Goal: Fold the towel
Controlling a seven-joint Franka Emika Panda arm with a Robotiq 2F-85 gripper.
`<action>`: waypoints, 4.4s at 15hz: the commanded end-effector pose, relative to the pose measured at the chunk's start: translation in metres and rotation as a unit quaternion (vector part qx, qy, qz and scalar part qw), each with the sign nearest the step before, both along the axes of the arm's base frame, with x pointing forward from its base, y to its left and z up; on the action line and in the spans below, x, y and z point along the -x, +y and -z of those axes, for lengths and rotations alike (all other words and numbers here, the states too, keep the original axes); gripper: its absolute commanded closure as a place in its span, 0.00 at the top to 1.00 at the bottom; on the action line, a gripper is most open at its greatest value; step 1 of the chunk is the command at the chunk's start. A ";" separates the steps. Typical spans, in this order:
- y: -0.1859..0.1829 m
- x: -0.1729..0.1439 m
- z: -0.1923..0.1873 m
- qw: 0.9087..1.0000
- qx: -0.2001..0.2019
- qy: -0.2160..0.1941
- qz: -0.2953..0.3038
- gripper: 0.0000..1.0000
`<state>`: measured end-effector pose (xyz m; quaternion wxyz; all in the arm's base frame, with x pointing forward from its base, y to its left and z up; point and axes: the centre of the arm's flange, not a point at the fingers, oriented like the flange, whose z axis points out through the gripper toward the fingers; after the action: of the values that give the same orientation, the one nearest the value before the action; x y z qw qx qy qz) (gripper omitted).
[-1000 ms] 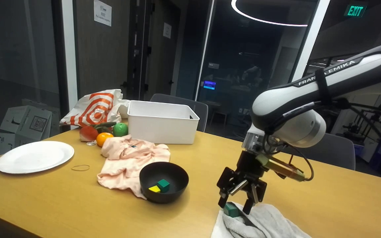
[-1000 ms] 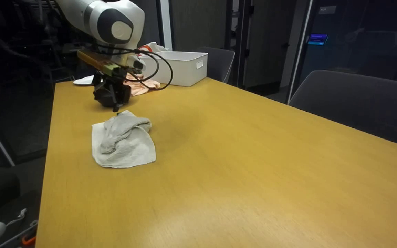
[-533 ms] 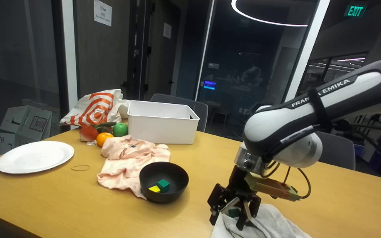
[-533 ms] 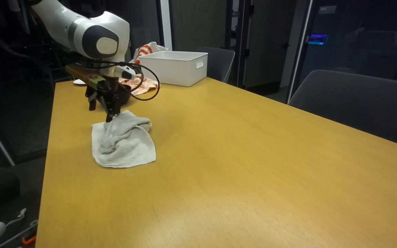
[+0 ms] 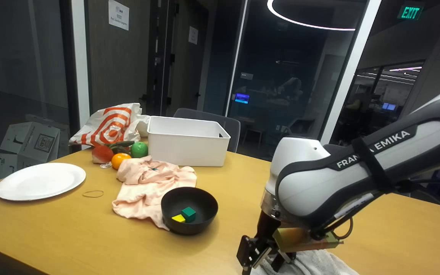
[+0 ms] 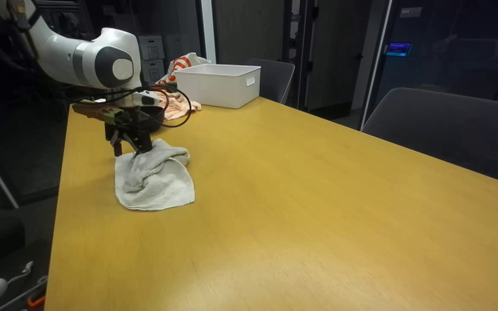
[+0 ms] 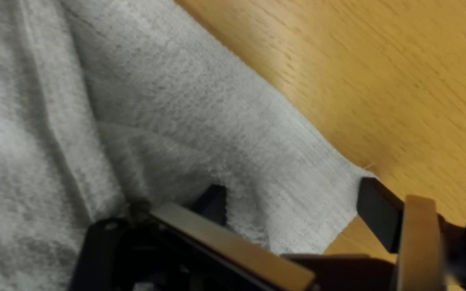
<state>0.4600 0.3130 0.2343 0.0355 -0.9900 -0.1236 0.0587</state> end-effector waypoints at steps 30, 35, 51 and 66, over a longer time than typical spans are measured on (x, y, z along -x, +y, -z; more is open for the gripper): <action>-0.112 0.011 -0.094 0.981 -0.020 -0.049 0.187 0.09; -0.151 0.033 -0.105 0.969 -0.001 -0.043 0.243 0.09; -0.264 0.040 -0.098 0.865 0.173 -0.191 0.429 0.11; -0.220 0.052 -0.112 0.914 0.097 -0.174 0.353 1.00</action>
<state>0.4184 0.0976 0.3179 -0.0642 -0.9633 0.2381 -0.1059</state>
